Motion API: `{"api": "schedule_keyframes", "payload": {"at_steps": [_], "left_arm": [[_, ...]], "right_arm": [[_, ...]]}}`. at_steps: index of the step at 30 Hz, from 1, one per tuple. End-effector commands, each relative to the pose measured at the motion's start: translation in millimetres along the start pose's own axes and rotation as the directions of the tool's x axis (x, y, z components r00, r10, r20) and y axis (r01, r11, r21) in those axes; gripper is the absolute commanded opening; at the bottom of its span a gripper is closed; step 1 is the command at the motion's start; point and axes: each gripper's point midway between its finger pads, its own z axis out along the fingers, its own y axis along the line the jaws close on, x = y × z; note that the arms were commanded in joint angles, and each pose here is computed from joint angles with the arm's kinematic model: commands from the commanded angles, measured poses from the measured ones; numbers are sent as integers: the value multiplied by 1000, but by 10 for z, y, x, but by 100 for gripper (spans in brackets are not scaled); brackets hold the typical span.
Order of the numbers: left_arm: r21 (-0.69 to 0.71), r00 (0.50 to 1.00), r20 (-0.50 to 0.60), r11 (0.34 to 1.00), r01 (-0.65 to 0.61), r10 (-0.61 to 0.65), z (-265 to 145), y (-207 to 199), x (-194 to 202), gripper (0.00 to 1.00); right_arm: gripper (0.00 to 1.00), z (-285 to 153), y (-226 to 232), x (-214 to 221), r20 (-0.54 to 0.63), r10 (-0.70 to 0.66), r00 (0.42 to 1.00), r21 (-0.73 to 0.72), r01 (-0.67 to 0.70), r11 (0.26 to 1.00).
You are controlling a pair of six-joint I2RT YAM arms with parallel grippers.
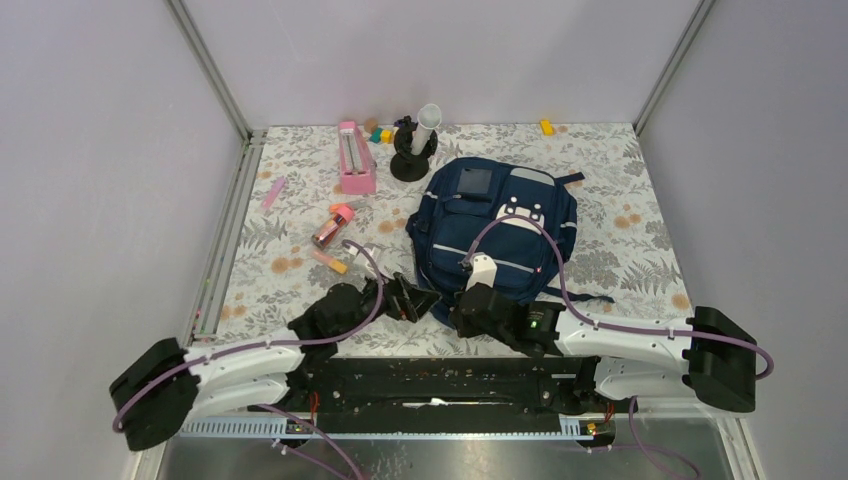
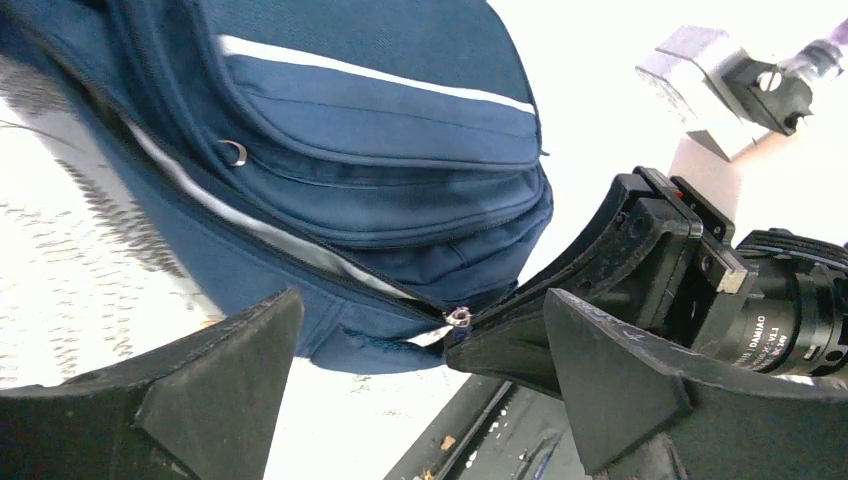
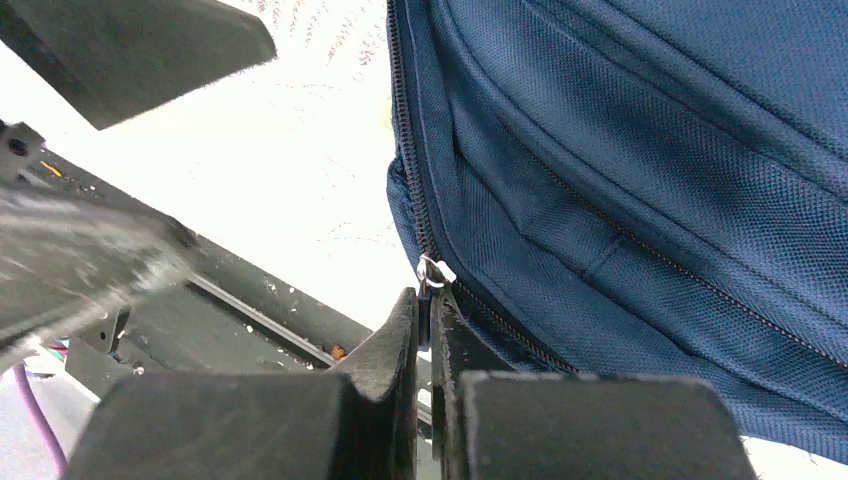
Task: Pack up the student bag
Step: Zip the student bag at the center of the board.
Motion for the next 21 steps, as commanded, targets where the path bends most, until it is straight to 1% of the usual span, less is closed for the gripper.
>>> {"api": "schedule_keyframes", "payload": {"at_steps": [1, 4, 7, 9, 13, 16, 18, 21], "left_arm": [[-160, 995, 12, 983, -94, 97, -164, 257, -142, 94], [-129, 990, 4, 982, -136, 138, -218, 173, -184, 94], [-110, 985, 12, 979, -171, 173, -278, 181, -179, 96], [-123, 984, 11, 977, -173, 176, -311, 241, -164, 97], [-100, 988, 11, 984, -149, 151, -317, 277, -163, 97], [-70, 990, 11, 988, -136, 137, -280, 305, -169, 96], [-98, 992, 6, 988, -123, 124, -236, 402, -189, 96], [-153, 999, -11, 987, -45, 44, -146, 547, -252, 95]], "right_arm": [[0, -104, 360, -349, 105, 78, 991, -115, -66, 991], [0, -102, 346, -358, 109, 105, 988, -111, -93, 989], [0, -123, 362, -399, 120, 117, 986, -115, -104, 988], [0, -142, 397, -456, 127, 101, 987, -113, -87, 990], [0, -100, 474, -536, 129, 108, 986, -97, -95, 991], [0, -25, 585, -556, 109, 114, 988, -100, -103, 990], [0, 17, 649, -556, 96, 115, 989, -106, -105, 989], [0, 66, 645, -524, 90, 113, 990, -97, -104, 990]]}}
